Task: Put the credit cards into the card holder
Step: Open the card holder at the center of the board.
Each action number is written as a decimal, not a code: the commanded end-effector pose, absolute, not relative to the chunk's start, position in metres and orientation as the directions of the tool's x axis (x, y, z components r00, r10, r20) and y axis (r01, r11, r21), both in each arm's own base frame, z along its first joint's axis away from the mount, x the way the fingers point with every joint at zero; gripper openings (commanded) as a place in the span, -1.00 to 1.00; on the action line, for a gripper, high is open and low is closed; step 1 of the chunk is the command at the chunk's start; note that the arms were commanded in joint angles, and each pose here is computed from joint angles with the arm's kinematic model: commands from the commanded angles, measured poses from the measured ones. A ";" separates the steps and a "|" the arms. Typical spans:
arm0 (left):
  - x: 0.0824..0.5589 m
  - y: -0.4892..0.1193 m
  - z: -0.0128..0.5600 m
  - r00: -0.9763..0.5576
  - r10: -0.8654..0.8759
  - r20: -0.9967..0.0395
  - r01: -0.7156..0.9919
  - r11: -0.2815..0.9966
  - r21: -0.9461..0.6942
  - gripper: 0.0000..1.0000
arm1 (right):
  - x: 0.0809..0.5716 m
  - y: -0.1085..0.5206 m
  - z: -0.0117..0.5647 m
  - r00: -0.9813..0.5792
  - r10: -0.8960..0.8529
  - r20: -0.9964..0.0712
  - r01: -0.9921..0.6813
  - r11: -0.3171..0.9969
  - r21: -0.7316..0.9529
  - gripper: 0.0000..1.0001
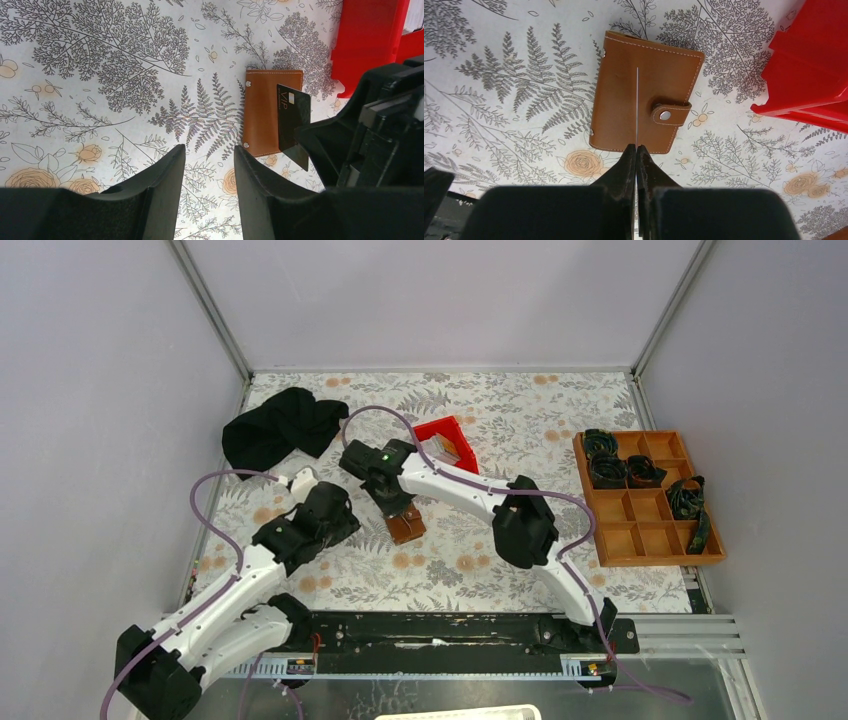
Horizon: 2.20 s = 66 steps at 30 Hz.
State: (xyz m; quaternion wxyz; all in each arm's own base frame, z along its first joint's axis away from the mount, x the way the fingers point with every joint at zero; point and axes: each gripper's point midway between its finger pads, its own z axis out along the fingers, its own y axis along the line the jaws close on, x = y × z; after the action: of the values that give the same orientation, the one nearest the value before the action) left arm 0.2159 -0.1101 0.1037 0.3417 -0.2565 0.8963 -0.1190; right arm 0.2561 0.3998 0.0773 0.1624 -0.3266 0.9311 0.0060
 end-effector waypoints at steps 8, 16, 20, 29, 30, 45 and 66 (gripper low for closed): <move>0.212 -0.101 0.098 -0.624 -0.536 -0.568 -0.400 0.844 -0.357 -0.02 | 0.270 0.387 0.089 -0.697 -0.635 -0.334 -0.588 0.772 -0.240 -1.00; 0.216 -0.105 0.097 -0.634 -0.528 -0.564 -0.391 0.849 -0.355 -0.02 | 0.280 0.378 0.099 -0.673 -0.649 -0.353 -0.573 0.760 -0.306 -1.00; 0.217 -0.107 0.095 -0.640 -0.526 -0.561 -0.390 0.851 -0.353 -0.02 | 0.282 0.374 0.101 -0.667 -0.655 -0.355 -0.569 0.756 -0.324 -1.00; 0.217 -0.108 0.091 -0.649 -0.519 -0.556 -0.390 0.855 -0.343 -0.02 | 0.285 0.361 0.092 -0.718 -0.601 -0.351 -0.545 0.799 -0.253 -1.00; 0.216 -0.108 0.091 -0.650 -0.519 -0.555 -0.390 0.855 -0.343 -0.02 | 0.285 0.360 0.091 -0.726 -0.591 -0.352 -0.542 0.807 -0.236 -1.00; 0.216 -0.109 0.085 -0.666 -0.512 -0.543 -0.392 0.859 -0.329 -0.02 | 0.290 0.351 0.091 -0.850 -0.376 -0.370 -0.443 0.889 0.113 -1.00; 0.217 -0.114 0.072 -0.697 -0.487 -0.527 -0.379 0.874 -0.306 -0.03 | 0.299 0.332 0.082 -0.887 -0.314 -0.339 -0.399 0.890 0.220 -1.00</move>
State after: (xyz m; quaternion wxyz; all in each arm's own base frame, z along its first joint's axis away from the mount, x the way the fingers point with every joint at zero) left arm 0.2095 -0.1087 0.0704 0.2977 -0.2432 0.9200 -0.0769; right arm 0.2935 0.3295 0.0560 0.1248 -0.1854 0.9680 0.1142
